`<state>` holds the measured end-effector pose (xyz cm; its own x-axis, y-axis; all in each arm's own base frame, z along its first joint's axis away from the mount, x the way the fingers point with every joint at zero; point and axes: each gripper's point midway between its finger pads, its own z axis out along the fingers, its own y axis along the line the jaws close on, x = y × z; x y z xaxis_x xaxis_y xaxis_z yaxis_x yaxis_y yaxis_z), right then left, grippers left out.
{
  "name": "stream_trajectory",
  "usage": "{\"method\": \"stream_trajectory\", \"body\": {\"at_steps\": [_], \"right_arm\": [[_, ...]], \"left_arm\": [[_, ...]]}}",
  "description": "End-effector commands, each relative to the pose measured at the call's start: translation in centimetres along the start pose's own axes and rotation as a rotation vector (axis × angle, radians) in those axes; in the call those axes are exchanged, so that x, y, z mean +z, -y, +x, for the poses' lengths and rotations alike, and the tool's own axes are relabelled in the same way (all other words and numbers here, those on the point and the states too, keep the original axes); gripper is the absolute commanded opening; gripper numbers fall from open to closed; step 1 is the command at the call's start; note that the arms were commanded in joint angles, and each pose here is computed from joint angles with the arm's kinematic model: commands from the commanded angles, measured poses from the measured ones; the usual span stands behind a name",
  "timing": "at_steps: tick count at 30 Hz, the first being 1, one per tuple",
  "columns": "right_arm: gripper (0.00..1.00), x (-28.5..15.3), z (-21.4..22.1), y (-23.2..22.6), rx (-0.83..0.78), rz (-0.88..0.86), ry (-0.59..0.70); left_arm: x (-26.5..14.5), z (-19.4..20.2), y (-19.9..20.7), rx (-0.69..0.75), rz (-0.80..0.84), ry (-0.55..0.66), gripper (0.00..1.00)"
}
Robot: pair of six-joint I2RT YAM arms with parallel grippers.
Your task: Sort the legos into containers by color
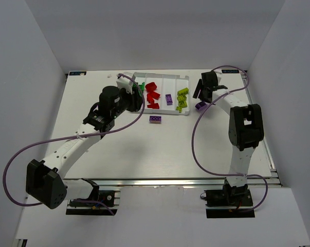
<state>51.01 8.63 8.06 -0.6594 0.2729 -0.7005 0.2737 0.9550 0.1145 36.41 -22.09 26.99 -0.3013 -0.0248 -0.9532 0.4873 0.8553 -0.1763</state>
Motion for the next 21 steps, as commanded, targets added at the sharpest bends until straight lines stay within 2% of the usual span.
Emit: {"method": "stream_trajectory", "body": {"at_steps": [1,13,19,20,21], "right_arm": [[0.80,-0.2,-0.8,1.3,0.051,0.055,0.006],[0.79,1.7,2.7,1.7,0.061,0.049,-0.143],[0.76,1.8,3.2,2.2,0.069,0.047,-0.155],[0.75,1.9,3.2,2.4,0.071,0.047,-0.154],[0.69,1.9,3.0,2.2,0.076,0.036,-0.146]], "left_arm": [[0.0,-0.1,-0.4,0.014,-0.012,0.010,0.51],[0.1,0.1,-0.4,0.016,-0.010,0.004,0.51],[0.0,-0.1,-0.2,0.017,-0.005,0.009,0.51],[-0.1,-0.2,-0.2,0.017,-0.005,0.011,0.51],[-0.1,-0.2,-0.2,0.017,-0.003,0.012,0.51]]}}
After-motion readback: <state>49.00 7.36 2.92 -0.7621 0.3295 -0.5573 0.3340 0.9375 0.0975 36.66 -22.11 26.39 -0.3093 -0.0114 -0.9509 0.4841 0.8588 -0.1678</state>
